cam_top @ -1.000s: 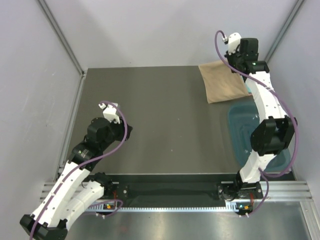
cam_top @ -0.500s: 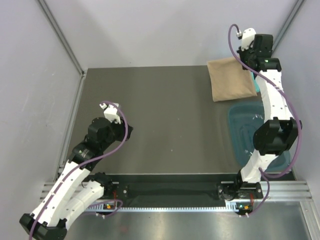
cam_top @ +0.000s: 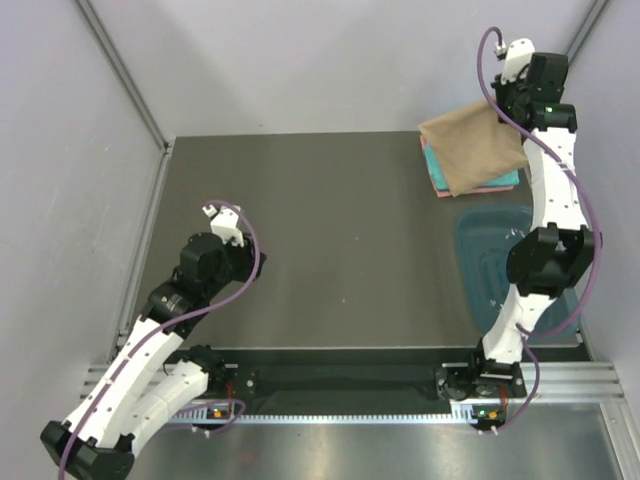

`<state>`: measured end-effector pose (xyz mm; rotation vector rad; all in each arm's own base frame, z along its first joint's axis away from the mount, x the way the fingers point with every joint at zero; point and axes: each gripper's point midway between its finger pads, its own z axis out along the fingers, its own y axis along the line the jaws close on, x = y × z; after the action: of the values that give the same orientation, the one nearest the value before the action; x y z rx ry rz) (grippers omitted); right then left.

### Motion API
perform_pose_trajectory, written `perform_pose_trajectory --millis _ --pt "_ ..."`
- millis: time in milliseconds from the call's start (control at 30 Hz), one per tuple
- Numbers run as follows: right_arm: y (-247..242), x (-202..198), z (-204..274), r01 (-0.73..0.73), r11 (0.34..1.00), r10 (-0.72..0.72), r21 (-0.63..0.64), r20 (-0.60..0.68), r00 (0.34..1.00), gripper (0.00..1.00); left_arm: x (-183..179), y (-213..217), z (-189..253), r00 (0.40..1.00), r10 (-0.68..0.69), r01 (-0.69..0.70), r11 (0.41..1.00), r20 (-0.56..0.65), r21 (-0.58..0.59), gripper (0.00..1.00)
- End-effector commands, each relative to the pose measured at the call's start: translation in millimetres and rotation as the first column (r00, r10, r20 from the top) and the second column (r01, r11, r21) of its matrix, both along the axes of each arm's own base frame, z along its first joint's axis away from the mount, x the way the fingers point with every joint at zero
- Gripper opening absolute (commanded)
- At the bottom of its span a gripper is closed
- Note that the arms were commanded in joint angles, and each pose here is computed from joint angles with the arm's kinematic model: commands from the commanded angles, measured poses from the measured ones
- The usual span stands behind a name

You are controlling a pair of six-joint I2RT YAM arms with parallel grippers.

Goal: Fold and stack the t-shirts
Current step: Neatly place the folded tshirt to the corner

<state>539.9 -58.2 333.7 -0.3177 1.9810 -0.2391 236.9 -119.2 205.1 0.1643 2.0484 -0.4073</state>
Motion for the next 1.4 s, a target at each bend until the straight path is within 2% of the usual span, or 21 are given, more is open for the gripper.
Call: perform_pose_trajectory --millis 0,167,267,467,900,1367 --pt "-14.4 16.6 13.0 0.003 0.998 -0.007 0.061 0.068 0.998 0.0 5.1 -1.9 14.2 0.999 -0.002 0.002 1.0 0.041 -0.006 0.42" --pt "-17.4 28.4 -11.8 -0.007 0.997 0.005 0.083 0.023 1.0 0.0 8.5 -3.1 8.2 1.0 -0.002 0.002 1.0 0.021 0.008 0.42" --pt "-13.2 22.3 -1.3 -0.021 0.996 0.016 0.086 0.053 0.998 0.0 9.9 -3.7 6.0 1.0 -0.003 0.002 1.0 0.011 0.014 0.42" --pt "-0.5 -5.9 2.3 -0.02 0.998 0.018 0.063 0.035 0.999 0.0 8.2 -5.2 8.4 1.0 -0.014 0.014 1.0 0.018 0.007 0.42" --pt "47.9 -56.4 38.4 -0.075 0.992 0.066 0.099 0.091 0.994 0.0 1.2 -9.4 24.7 0.996 -0.044 0.047 0.998 0.072 -0.038 0.42" --pt "65.2 -40.7 22.8 -0.087 0.98 0.076 0.182 0.067 0.995 0.0 -1.7 -9.2 28.6 0.995 -0.046 0.05 0.998 0.089 -0.043 0.42"
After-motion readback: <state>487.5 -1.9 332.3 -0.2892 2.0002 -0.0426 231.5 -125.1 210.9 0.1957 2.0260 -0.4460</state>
